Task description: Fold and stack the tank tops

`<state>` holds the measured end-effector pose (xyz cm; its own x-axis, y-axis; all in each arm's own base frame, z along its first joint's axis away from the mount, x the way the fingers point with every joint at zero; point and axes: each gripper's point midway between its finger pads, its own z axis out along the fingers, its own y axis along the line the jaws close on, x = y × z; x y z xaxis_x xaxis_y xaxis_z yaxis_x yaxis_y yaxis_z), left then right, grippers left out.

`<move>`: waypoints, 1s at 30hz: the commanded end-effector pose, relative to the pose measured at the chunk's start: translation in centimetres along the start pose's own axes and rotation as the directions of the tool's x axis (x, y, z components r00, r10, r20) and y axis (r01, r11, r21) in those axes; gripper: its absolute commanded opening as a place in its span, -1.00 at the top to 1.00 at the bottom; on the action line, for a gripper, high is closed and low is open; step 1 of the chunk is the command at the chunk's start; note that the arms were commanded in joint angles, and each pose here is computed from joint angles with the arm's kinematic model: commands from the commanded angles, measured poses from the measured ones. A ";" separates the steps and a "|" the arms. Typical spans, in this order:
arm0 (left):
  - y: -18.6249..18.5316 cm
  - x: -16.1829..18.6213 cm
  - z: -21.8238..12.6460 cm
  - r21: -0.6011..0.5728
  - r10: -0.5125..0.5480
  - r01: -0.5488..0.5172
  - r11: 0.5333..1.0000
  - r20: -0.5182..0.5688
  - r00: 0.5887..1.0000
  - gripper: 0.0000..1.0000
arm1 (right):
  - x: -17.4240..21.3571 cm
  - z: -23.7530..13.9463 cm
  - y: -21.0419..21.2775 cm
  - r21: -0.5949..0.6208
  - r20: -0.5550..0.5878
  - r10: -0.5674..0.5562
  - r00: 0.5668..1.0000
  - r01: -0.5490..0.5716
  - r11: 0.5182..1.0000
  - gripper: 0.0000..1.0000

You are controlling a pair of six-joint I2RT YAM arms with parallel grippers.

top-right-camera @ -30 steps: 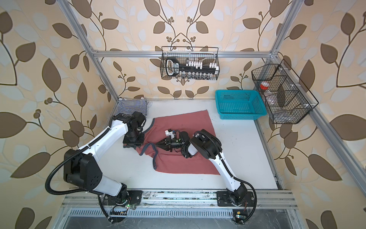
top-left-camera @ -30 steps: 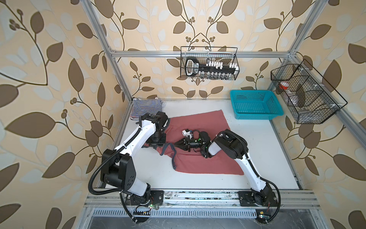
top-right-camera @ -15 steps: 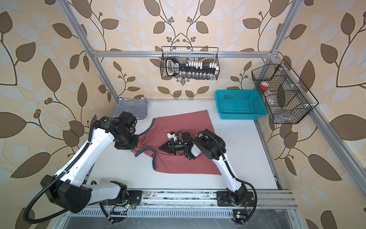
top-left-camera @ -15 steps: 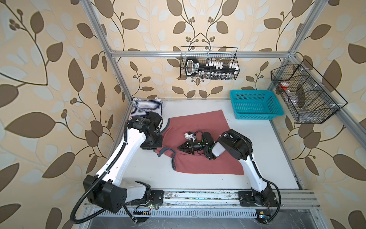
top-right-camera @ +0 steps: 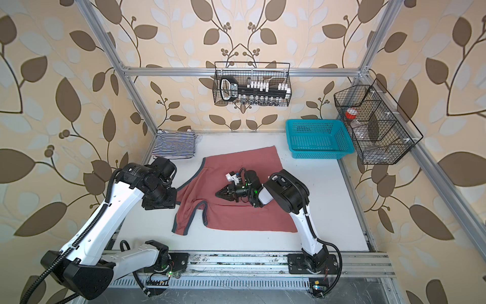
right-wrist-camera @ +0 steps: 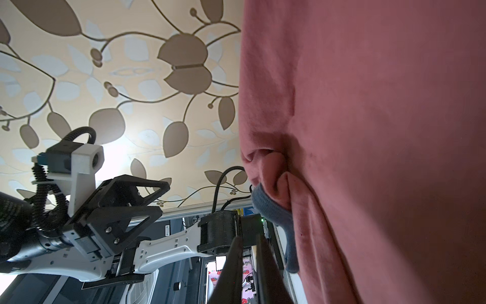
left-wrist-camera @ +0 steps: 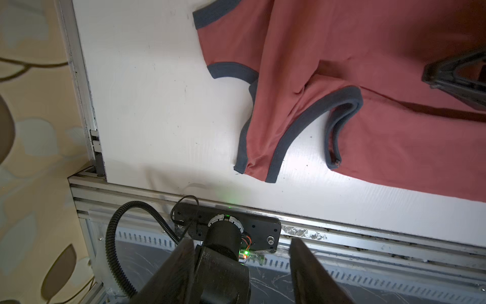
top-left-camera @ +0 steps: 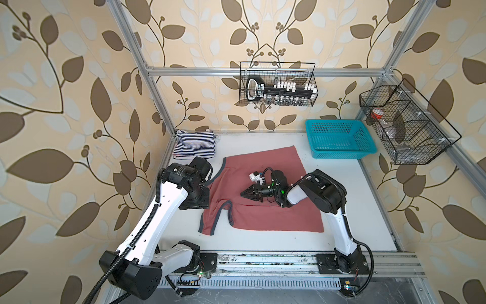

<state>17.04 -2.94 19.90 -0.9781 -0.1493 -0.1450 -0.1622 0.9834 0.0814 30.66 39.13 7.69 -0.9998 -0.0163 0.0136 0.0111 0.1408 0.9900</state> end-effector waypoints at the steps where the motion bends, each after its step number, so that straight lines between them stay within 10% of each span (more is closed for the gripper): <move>1: -0.6 -3.0 0.3 -0.033 -0.051 0.052 0.998 0.052 0.997 -0.08 | -0.5 -2.0 1.5 0.075 0.009 -0.099 0.995 0.099 0.992 0.74; 6: -2.5 -7.8 6.5 -0.118 -0.059 0.052 0.992 -0.058 0.997 0.38 | -1.5 -6.5 -0.4 0.479 -0.082 -0.247 0.966 0.255 0.840 0.68; 11: -0.7 -10.0 12.5 -0.276 -0.124 0.059 0.959 -0.223 0.967 0.80 | -3.1 -11.1 -1.9 0.612 -0.084 -0.243 0.966 0.242 0.752 0.78; 30: 0.7 -12.3 20.9 -0.271 -0.342 0.259 0.927 -0.329 0.880 1.00 | 0.4 -19.1 -7.5 0.828 -0.062 -0.169 0.984 0.145 0.541 0.85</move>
<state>30.69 1.53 1.55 -0.8746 -0.4474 0.1867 -0.3740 0.8678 0.3273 31.01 20.55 2.14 -0.9906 -0.0770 -0.1132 -0.1225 0.8675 0.4822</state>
